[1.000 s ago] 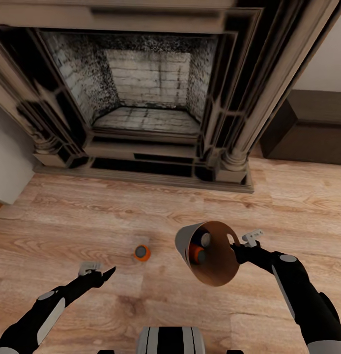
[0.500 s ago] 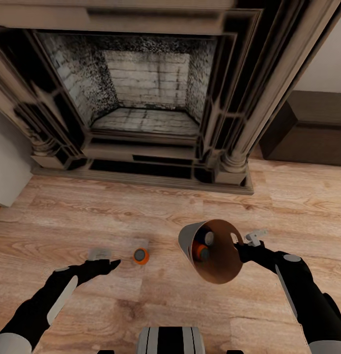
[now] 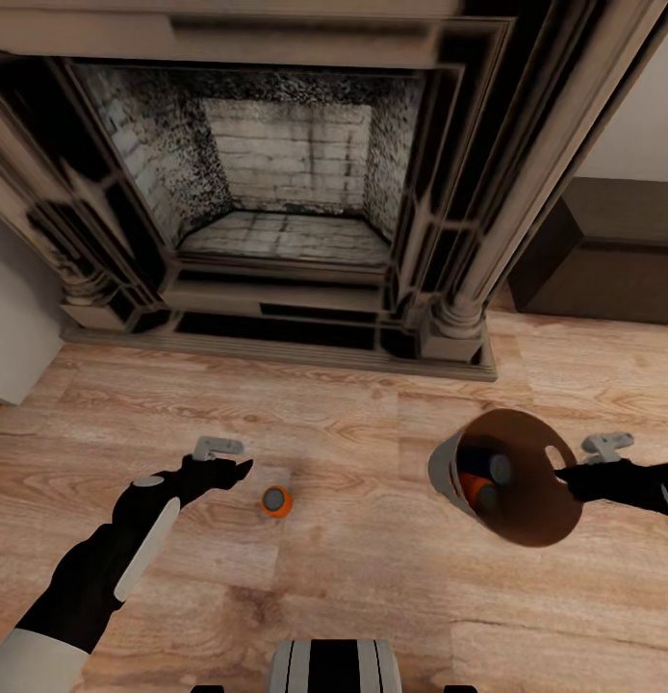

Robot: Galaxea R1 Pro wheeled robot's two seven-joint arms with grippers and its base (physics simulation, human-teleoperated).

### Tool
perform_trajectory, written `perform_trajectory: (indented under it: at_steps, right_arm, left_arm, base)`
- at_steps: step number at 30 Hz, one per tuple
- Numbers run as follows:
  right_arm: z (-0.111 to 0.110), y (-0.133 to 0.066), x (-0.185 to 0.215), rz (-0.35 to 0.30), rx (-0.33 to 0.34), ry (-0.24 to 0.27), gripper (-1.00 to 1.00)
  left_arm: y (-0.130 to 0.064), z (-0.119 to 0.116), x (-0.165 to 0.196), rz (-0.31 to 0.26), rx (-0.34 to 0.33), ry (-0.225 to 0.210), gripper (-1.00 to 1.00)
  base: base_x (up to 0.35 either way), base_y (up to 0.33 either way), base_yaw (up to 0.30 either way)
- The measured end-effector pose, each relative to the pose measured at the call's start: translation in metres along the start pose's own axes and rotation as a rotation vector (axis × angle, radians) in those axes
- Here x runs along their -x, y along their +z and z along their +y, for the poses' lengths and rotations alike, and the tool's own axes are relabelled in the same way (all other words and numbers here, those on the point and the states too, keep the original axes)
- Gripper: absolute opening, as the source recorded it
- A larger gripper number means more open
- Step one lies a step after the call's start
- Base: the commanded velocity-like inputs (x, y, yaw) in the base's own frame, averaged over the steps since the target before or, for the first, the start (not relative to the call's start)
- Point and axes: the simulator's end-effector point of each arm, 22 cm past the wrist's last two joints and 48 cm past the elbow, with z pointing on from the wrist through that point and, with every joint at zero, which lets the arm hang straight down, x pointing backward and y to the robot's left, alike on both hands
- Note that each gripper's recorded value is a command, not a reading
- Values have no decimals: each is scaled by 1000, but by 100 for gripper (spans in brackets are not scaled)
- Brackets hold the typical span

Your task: Put the three can of soda from the living room inside the tash can in the kitchen.

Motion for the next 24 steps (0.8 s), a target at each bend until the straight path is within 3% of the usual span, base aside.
perform_trajectory:
  at_steps: [2, 3, 7, 11, 17, 21, 24]
  right_arm:
    - [-15, -20, 5, 38, 1, -27, -100]
    - [-27, -29, 11, 21, -5, -18, -100]
    - [-74, -46, 18, -7, -114, -25, -100]
    - [-81, -52, 21, -34, -94, 20, -100]
    - [-96, -49, 16, -28, -126, -10, -100]
    - [-101, -46, 14, -39, -123, 11, -100]
    - [-114, -47, 12, -45, -158, 13, -100]
  left_arm:
    - [1, 1, -3, 9, 2, -1, 100]
    - [1, 1, -4, 13, 2, -1, 100]
    - [7, 2, -15, 37, 4, -5, 100]
    - [14, 1, -24, 43, 2, -7, 100]
    - [28, -6, -36, 48, -10, -17, 100]
    - [37, -10, -47, 55, -18, -18, 100]
    - [43, -11, -54, 60, -22, -16, 100]
  base:
    - [0, 0, 0]
    - [0, 0, 0]
    - [0, 0, 0]
    - [0, 0, 0]
    - [0, 0, 0]
    - [0, 0, 0]
    - [0, 0, 0]
